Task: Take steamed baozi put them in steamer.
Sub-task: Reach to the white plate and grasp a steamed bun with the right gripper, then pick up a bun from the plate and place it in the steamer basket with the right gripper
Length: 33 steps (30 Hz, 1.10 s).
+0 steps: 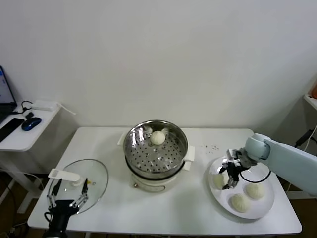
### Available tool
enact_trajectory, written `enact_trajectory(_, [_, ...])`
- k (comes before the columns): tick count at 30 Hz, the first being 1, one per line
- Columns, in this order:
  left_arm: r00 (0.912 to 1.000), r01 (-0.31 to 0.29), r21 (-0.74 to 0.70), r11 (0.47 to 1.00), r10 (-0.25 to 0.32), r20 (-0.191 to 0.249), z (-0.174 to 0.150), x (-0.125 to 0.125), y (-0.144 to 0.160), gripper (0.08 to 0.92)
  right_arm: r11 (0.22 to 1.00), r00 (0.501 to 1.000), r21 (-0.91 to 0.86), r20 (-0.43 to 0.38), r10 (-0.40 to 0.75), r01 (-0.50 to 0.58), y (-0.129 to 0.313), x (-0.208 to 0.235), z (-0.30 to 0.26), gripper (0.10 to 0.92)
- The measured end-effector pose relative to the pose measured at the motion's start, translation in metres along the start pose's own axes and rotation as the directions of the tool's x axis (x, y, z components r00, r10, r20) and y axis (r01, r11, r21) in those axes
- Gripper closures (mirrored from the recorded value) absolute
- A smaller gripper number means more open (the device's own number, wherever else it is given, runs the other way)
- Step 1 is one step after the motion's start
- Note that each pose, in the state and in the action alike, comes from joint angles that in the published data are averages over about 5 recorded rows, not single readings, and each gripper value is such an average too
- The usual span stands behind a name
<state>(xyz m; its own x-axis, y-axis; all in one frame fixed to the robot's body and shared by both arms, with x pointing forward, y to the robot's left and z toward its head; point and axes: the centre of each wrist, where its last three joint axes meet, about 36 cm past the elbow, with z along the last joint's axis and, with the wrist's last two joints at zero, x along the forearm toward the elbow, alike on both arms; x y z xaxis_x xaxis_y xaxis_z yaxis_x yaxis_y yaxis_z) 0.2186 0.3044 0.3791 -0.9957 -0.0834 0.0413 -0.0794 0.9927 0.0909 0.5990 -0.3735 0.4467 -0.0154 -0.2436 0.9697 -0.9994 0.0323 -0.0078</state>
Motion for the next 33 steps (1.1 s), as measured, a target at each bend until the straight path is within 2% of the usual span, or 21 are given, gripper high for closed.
enact_trajectory(22, [1.0,0.005,0.005,1.0,-0.005,0.0,0.0,0.001,-0.001,0.177,1.0,1.0,0.001,0.003,0.001,-0.001,0.003,0.003,0.003,0.322])
enact_trajectory(33, [0.9999,0.008,0.011,1.0,-0.008,0.006,-0.002,0.0,-0.002,0.177,1.0,1.0,0.017,0.017,0.018,-0.018,0.002,0.025,0.002,0.351])
